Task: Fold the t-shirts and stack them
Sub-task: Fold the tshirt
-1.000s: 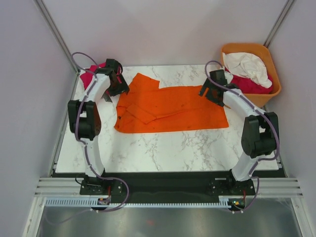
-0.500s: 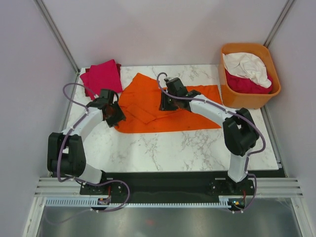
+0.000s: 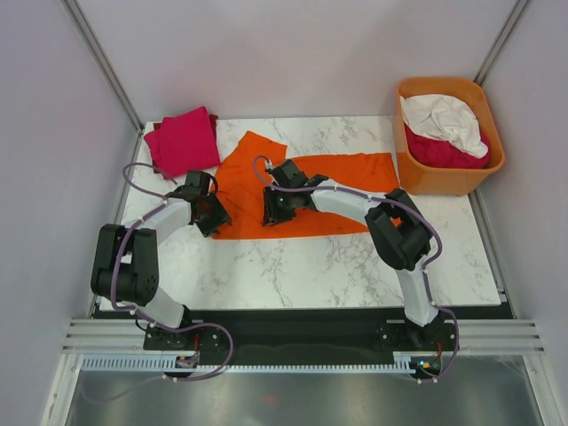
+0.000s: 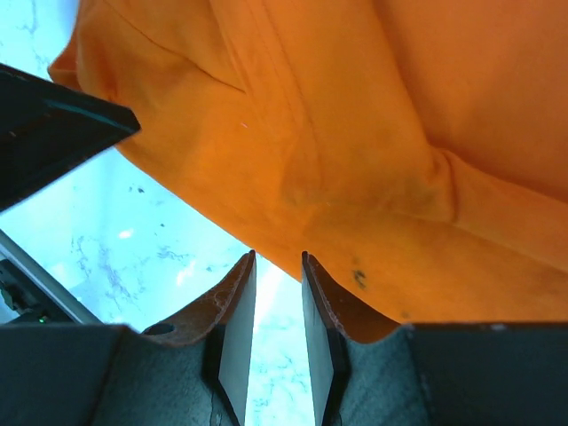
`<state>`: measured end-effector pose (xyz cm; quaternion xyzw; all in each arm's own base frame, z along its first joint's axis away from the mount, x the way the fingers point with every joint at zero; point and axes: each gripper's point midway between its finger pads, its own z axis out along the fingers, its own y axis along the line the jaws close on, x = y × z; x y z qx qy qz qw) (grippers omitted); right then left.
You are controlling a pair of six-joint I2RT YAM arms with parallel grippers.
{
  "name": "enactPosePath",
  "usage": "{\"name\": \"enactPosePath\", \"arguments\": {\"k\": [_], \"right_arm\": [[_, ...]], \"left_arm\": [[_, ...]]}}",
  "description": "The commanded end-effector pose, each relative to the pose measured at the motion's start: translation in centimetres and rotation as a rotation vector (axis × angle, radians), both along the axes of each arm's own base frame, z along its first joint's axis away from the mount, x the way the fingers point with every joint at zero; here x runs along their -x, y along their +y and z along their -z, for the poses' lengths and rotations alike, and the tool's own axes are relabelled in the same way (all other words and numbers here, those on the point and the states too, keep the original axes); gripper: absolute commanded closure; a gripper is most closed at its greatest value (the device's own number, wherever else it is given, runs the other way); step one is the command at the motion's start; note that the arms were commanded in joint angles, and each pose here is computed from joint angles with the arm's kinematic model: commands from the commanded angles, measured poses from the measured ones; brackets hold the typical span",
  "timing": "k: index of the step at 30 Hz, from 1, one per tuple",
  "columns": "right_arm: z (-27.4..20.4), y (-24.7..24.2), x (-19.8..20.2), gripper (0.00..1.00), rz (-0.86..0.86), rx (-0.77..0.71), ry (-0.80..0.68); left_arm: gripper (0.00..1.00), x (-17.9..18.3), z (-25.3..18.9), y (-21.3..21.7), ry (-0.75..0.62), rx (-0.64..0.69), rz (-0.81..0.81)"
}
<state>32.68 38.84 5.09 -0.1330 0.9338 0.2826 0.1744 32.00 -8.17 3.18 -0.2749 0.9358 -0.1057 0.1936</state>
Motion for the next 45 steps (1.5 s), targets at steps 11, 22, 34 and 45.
{"name": "enactPosePath", "arguments": {"k": [11,22,34,45], "right_arm": [[2.9,3.3,-2.2,0.64,-0.025,-0.030,0.031],[0.3,2.6,-6.7,0.62,0.041,-0.058,-0.042],[-5.5,-1.8,-19.0,0.59,0.177,-0.142,-0.240],[-4.1,-0.2,-6.1,0.52,-0.151,0.176,-0.423]], "left_arm": [[0.46,0.2,0.1,1.3,-0.031,-0.028,-0.059],[0.48,1.8,1.4,2.1,0.003,-0.061,-0.068],[0.50,1.9,1.1,2.0,-0.007,-0.052,-0.060],[0.51,2.0,0.7,2.0,-0.021,-0.055,-0.061]]}}
